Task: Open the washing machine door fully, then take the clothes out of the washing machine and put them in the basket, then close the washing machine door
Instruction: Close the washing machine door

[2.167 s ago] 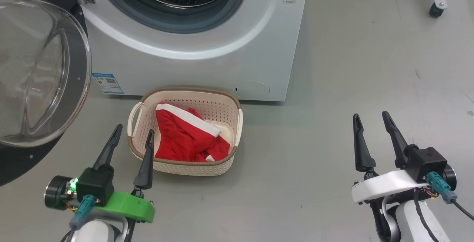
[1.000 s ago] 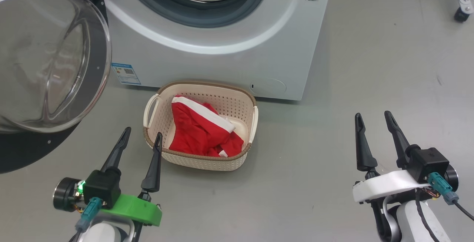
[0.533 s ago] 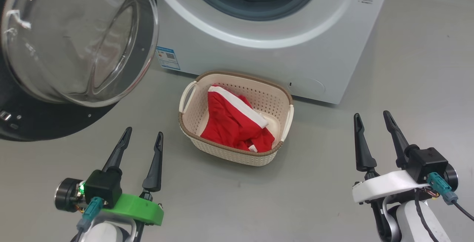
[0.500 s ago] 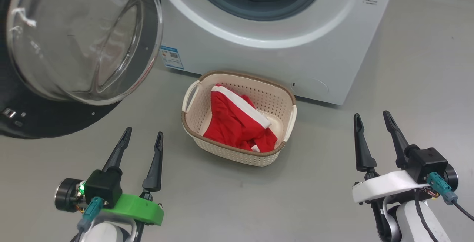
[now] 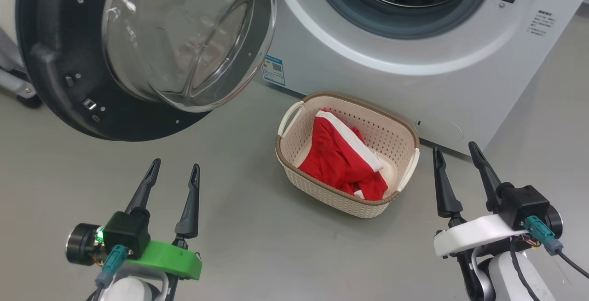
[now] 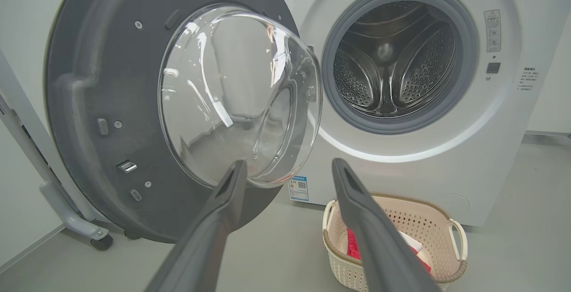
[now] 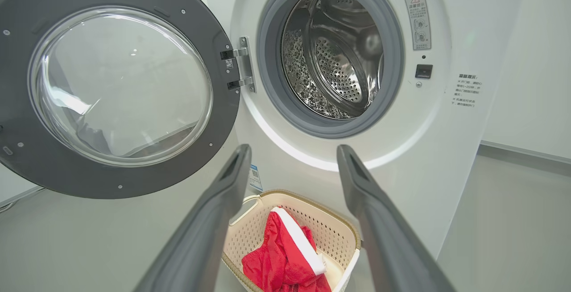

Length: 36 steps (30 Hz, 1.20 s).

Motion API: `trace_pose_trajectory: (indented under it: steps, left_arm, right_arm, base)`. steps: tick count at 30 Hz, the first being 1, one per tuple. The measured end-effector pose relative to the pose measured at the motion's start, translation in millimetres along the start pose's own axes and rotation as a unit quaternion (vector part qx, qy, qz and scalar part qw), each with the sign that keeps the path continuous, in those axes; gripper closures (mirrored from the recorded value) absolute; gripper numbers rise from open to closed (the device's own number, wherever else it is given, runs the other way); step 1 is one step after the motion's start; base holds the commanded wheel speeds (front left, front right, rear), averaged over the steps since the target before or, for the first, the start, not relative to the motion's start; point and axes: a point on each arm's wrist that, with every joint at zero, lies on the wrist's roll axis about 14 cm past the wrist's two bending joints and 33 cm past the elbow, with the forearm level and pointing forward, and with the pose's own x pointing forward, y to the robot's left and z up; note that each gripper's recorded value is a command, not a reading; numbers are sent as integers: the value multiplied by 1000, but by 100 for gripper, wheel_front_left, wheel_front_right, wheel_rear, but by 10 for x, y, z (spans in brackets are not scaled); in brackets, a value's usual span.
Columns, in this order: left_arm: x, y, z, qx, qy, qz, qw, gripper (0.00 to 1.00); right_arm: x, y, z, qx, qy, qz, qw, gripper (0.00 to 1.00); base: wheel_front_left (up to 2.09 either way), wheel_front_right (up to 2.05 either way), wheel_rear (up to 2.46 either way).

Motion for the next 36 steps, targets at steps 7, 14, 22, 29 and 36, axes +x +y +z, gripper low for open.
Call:
trace_pose_trajectory:
  steps: [7, 14, 22, 29, 36]
  left_arm:
    - [-119, 193, 123, 2, -18, 30, 999, 0]
    - [-185, 353, 254, 5, -38, 58, 998, 0]
    - [-237, 404, 245, 6, -37, 70, 997, 0]
    - [-266, 417, 241, 5, -36, 73, 997, 0]
    - [-276, 413, 241, 5, -37, 72, 997, 0]
  right_arm:
    - [65, 243, 20, -2, -1, 36, 999, 0]
    - [65, 433, -22, -1, 6, 66, 998, 0]
    - [59, 483, -94, 0, 17, 75, 997, 0]
    - [56, 525, -117, 2, 21, 83, 996, 0]
    - [58, 523, -118, 1, 21, 83, 996, 0]
  base:
    - [0, 0, 0]
    - [0, 0, 0]
    - [0, 0, 0]
    - [0, 0, 0]
    - [0, 0, 0]
